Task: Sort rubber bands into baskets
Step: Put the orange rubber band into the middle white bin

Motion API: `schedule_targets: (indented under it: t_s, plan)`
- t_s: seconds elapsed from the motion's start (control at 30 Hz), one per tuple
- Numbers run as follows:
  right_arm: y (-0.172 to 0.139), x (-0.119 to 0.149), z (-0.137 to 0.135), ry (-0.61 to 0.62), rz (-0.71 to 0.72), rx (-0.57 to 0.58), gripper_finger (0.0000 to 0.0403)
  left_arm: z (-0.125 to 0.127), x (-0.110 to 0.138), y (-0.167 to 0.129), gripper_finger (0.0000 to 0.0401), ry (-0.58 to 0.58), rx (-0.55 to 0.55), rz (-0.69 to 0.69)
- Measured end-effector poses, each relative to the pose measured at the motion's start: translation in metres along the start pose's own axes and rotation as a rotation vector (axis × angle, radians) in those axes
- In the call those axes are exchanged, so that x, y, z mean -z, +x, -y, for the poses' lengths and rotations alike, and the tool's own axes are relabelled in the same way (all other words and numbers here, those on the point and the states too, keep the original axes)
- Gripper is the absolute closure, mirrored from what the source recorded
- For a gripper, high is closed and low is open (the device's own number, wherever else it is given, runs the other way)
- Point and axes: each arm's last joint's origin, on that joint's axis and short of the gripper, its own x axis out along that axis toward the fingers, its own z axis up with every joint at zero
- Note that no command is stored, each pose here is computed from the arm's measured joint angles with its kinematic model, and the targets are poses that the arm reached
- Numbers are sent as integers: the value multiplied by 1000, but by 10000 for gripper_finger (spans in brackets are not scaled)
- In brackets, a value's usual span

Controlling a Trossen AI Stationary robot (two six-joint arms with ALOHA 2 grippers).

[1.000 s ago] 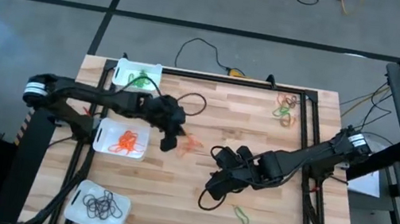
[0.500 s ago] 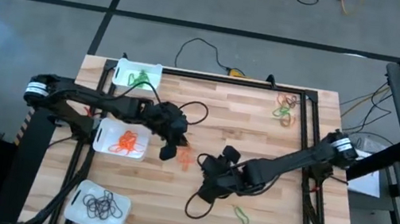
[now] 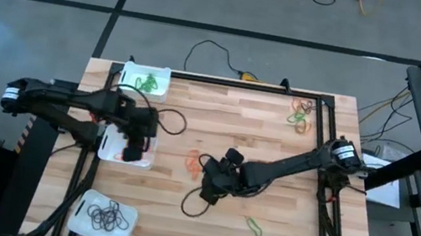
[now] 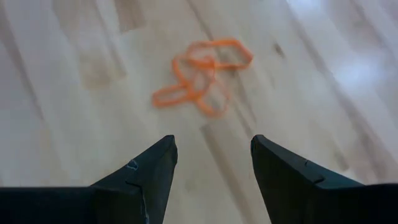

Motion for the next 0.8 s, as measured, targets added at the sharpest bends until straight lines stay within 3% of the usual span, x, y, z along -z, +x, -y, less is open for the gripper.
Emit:
schedule_targets:
  t_s: [0.13,0.33,0.47,0.6,0.73,0.8]
  plan:
    - [8,-14,12,-15,24,-17,202,-3,21,0,401,-68,-11,-57]
    - [24,-26,24,-160,98,-73,202,-11,50,34,401,-211,-56,-125]
    - [41,-26,40,-158,81,-131,202,-15,69,51,398,-278,-84,-189]
    - [57,-23,58,-137,65,-130,202,-15,71,51,374,-341,-92,-166]
    - [66,-22,66,-160,70,-238,202,-13,63,41,335,-435,-91,-118]
    - [69,-18,68,-157,52,-236,202,-12,57,35,312,-443,-85,-89]
